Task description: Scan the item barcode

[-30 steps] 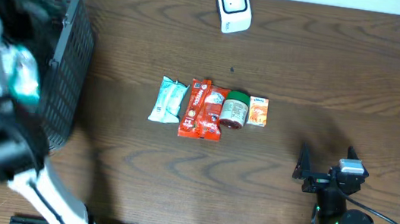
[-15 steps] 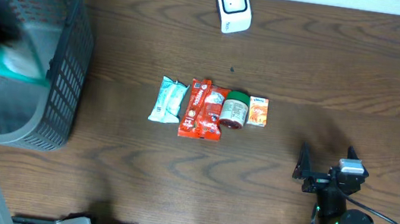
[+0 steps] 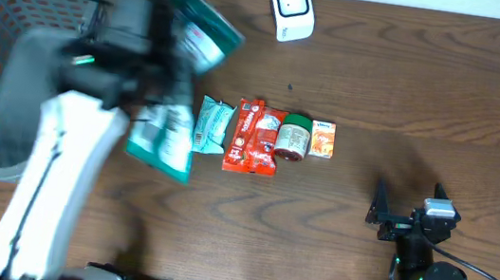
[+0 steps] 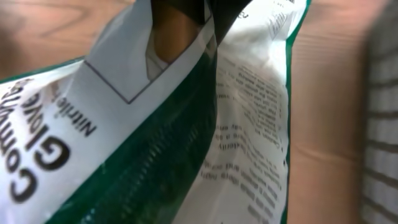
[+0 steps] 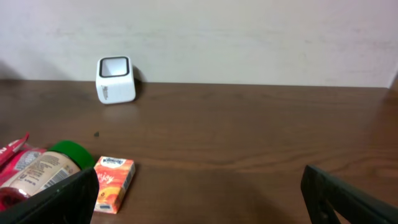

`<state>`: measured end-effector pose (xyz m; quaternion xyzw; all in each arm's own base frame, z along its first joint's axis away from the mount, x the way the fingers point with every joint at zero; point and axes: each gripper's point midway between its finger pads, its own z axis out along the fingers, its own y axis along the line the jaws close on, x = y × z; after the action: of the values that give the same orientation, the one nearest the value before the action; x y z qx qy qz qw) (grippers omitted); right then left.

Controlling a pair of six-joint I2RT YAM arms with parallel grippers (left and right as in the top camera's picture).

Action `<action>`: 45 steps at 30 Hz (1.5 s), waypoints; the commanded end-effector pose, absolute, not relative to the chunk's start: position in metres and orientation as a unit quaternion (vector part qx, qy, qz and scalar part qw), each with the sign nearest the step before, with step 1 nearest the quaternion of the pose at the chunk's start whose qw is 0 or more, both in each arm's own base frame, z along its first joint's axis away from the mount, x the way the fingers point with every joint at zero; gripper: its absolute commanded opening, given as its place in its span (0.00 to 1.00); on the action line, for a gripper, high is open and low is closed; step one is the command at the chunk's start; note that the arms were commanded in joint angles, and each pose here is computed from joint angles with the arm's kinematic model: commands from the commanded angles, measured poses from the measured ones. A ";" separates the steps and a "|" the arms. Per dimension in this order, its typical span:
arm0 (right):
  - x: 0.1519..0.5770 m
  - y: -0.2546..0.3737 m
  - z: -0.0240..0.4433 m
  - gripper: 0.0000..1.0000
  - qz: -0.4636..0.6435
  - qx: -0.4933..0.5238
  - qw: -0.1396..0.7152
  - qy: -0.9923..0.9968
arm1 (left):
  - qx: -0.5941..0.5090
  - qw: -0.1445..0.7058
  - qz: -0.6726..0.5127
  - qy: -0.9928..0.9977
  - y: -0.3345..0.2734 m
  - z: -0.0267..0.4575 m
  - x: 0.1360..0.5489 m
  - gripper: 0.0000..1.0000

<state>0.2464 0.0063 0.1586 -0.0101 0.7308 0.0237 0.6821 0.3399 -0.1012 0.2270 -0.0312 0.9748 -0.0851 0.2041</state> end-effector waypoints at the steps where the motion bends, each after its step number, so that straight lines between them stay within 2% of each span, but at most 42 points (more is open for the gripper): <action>1: 0.246 0.008 0.158 0.99 0.031 -0.008 0.681 0.731 | -0.043 0.138 -0.079 0.986 -0.126 0.167 0.334 0.07; 6: 0.246 0.008 0.158 0.99 0.031 -0.008 0.681 0.731 | -0.022 0.106 -0.073 0.991 -0.153 0.119 0.343 0.07; 10: 0.246 0.008 0.158 0.99 0.031 -0.008 0.681 0.731 | -0.020 0.119 -0.078 0.990 -0.159 0.112 0.356 0.07; 16: 0.246 0.008 0.158 0.99 0.031 -0.008 0.681 0.731 | -0.019 0.131 -0.084 0.988 -0.162 0.113 0.362 0.17; 19: 0.246 0.008 0.158 0.99 0.031 -0.008 0.681 0.731 | -0.020 0.124 -0.081 0.989 -0.160 0.110 0.359 0.37; 20: 0.246 0.008 0.158 0.99 0.031 -0.009 0.681 0.731 | -0.020 0.122 -0.080 0.989 -0.160 0.109 0.358 0.47; 22: 0.246 0.008 0.158 0.99 0.031 -0.008 0.681 0.731 | -0.020 0.120 -0.079 0.989 -0.159 0.109 0.357 0.72; 25: 0.246 0.008 0.158 0.99 0.031 -0.008 0.681 0.731 | -0.013 0.129 -0.092 0.987 -0.162 0.119 0.359 0.83; 30: 0.246 0.008 0.158 0.99 0.031 -0.008 0.681 0.731 | -0.003 0.208 -0.126 0.970 -0.158 0.187 0.376 0.84; 35: 0.246 0.008 0.158 0.99 0.031 -0.008 0.681 0.731 | -0.028 0.319 -0.140 0.937 -0.115 0.274 0.382 0.84; 39: 0.246 0.008 0.158 0.99 0.031 -0.008 0.681 0.731 | -0.082 0.385 -0.123 0.911 -0.054 0.321 0.369 0.84; 45: 0.246 0.008 0.158 0.99 0.031 -0.008 0.681 0.731 | -0.169 0.435 -0.087 0.880 0.019 0.356 0.337 0.84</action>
<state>0.2464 0.0064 0.1585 -0.0102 0.7309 0.0239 0.6820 0.3462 0.0002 0.3495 -0.1556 0.8855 -0.1015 0.4259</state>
